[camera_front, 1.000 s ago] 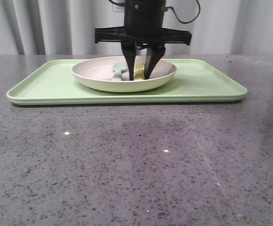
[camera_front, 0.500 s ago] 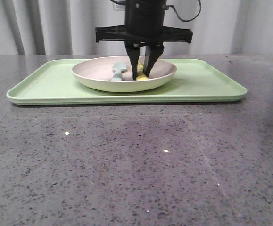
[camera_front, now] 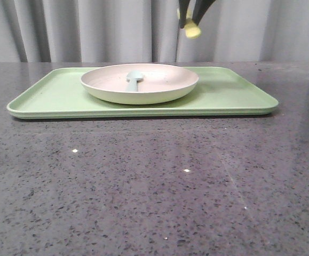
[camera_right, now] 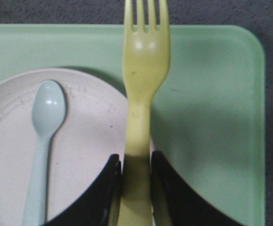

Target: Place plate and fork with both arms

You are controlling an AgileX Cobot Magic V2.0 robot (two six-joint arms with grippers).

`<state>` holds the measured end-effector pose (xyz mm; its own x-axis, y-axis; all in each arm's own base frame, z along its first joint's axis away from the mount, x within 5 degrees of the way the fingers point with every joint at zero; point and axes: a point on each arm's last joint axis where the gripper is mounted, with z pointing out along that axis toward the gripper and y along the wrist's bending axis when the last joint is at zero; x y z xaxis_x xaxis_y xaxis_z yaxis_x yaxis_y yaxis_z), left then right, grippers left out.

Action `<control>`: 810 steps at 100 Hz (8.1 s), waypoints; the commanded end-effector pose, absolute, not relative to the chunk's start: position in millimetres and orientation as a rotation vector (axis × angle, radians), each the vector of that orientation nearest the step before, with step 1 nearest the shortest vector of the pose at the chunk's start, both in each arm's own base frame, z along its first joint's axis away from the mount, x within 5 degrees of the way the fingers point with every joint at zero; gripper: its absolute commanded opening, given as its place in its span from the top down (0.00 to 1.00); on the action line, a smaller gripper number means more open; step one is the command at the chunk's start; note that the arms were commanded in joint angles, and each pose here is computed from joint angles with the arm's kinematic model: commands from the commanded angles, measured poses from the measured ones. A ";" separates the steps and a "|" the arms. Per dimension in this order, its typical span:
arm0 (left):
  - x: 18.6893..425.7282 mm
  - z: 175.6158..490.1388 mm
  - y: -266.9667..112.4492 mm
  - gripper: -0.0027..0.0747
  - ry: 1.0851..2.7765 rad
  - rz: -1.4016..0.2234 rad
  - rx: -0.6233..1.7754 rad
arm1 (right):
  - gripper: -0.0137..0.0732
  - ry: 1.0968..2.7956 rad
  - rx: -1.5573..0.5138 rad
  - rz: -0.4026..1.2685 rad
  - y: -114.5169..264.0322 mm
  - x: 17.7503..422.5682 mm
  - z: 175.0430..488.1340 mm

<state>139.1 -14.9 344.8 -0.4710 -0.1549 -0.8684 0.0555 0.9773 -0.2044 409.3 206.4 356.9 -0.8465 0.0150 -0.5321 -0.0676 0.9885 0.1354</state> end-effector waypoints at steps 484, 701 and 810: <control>68.6 302.8 -8.0 0.99 1.792 -0.174 -0.045 | 0.95 1.768 -0.173 0.351 26.7 77.8 310.7; 54.0 206.1 -2.1 0.99 1.513 -0.117 -0.056 | 0.95 1.761 -0.212 0.272 24.3 79.4 307.6; 54.0 206.1 -2.1 0.99 1.513 -0.117 -0.056 | 0.95 1.489 -0.001 0.193 7.1 59.3 213.7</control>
